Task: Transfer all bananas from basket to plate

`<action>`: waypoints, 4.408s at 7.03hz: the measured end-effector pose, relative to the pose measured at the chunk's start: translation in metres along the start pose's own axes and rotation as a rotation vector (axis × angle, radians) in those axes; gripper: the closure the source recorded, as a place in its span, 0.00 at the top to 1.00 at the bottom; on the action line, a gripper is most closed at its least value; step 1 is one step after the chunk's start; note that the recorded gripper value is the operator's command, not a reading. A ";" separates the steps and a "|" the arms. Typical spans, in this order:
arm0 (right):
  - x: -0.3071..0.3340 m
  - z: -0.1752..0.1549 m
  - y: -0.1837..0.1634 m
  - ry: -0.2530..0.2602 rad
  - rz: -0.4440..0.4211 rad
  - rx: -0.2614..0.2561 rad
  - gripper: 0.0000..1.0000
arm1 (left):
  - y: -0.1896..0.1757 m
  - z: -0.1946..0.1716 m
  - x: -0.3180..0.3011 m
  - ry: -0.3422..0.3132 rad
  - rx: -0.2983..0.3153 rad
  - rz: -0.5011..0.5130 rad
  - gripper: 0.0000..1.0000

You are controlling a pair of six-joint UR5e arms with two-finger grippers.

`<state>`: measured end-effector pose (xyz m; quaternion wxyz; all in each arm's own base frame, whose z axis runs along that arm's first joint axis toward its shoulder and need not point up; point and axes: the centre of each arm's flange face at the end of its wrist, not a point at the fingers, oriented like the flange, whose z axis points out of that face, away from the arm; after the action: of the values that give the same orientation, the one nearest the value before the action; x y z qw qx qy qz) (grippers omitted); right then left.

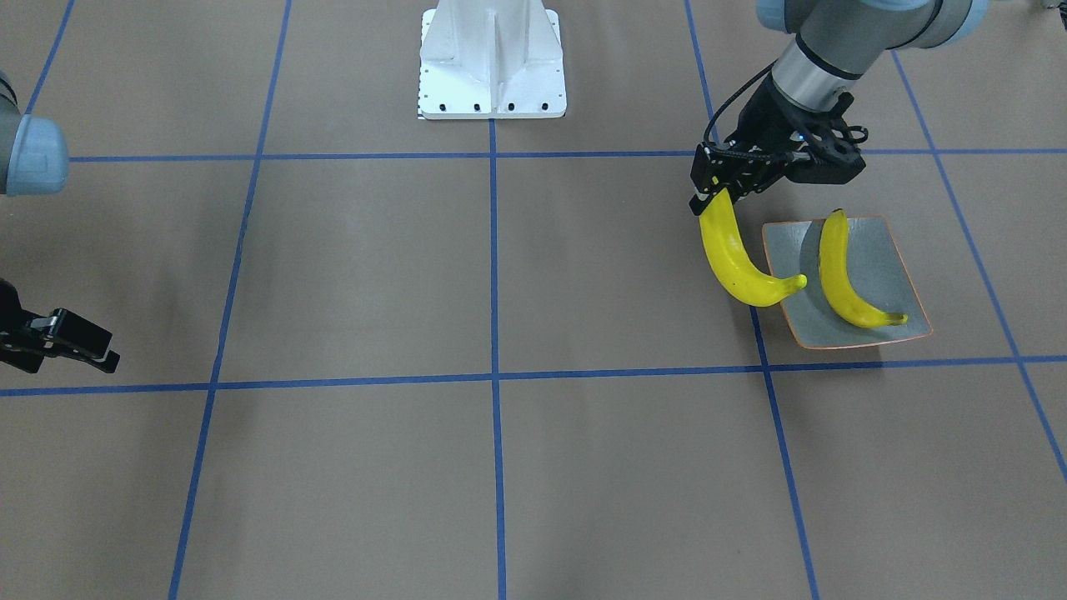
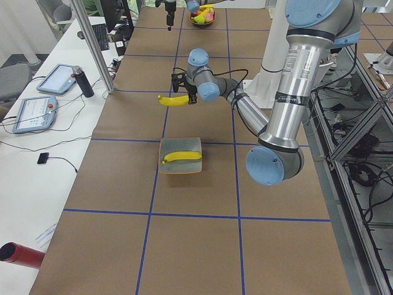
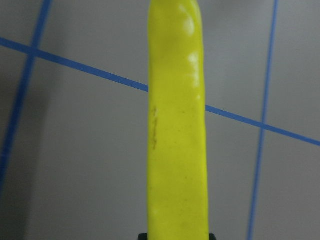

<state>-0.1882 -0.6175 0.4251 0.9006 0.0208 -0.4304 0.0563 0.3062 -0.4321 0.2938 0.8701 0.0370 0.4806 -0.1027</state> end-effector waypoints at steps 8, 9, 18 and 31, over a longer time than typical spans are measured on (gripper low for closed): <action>0.011 0.010 -0.001 0.012 0.009 -0.020 1.00 | -0.013 0.066 -0.112 -0.325 -0.120 0.146 0.00; 0.011 0.010 -0.001 0.011 0.009 -0.020 1.00 | -0.015 0.072 -0.117 -0.335 -0.127 0.145 0.00; 0.023 0.006 -0.004 0.017 -0.020 -0.017 1.00 | -0.040 0.062 -0.115 -0.342 -0.069 0.248 1.00; 0.468 0.012 0.090 0.467 -0.301 -0.268 1.00 | -0.061 0.038 0.023 -0.322 -0.078 0.254 1.00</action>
<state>0.0836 -0.4901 0.7953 0.9682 -0.0482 -0.2073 -0.1316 0.3369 -0.5011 0.2968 0.9424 0.0466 0.3305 0.0220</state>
